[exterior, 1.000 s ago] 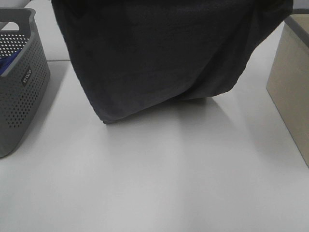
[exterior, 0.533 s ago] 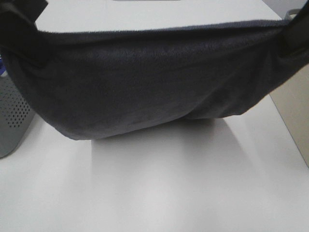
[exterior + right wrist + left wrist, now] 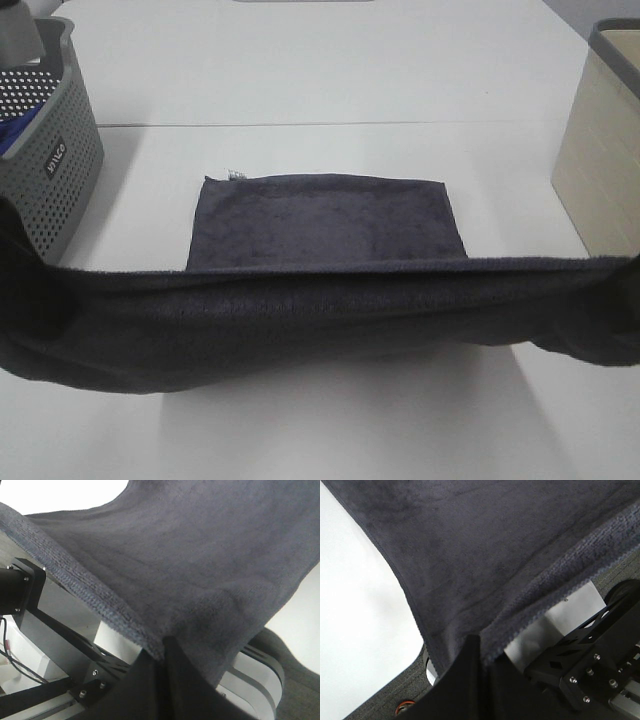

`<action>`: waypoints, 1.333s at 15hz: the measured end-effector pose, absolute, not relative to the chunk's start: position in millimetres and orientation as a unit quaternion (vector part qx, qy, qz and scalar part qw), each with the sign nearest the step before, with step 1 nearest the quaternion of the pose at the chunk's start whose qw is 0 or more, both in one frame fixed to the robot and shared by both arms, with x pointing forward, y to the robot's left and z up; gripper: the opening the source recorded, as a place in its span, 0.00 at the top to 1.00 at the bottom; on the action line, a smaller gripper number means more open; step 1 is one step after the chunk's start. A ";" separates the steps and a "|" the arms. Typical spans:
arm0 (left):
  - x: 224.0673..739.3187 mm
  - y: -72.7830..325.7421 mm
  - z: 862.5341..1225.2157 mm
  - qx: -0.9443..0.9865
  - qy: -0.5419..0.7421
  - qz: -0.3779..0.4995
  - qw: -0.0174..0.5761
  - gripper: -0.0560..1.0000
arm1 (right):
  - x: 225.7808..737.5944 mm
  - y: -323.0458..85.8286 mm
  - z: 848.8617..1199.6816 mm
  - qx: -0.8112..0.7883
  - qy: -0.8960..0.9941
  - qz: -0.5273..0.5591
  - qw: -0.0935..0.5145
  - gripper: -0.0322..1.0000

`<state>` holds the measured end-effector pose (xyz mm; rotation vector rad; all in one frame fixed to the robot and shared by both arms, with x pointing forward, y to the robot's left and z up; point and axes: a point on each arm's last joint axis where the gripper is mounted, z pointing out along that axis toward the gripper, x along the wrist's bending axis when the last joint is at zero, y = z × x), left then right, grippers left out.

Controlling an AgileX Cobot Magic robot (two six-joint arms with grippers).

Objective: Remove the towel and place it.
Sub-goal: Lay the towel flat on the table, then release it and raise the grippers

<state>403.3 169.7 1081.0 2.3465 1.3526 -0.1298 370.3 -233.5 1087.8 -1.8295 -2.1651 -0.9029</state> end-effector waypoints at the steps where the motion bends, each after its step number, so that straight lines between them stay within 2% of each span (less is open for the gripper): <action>1: 401.7 169.9 1077.0 0.845 0.489 -0.053 0.209 0.95 | 368.4 -233.4 1080.1 -0.617 -0.724 -0.294 0.093 0.96; 5: 395.8 168.1 1053.8 0.850 0.484 -0.095 0.183 0.95 | 359.5 -234.6 1048.9 -0.634 -0.719 -0.255 0.129 0.96; 8: 406.0 159.3 1023.0 0.852 0.488 -0.134 0.136 0.95 | 357.7 -235.7 1031.2 -0.645 -0.714 -0.231 0.143 0.96; 13: 423.7 146.7 980.1 0.847 0.497 -0.179 0.067 0.95 | 364.1 -236.8 982.2 -0.680 -0.692 -0.159 0.185 0.96; 20: 421.3 125.6 944.4 0.864 0.464 -0.196 0.017 0.95 | 376.8 -240.1 955.8 -0.682 -0.697 -0.090 0.203 0.91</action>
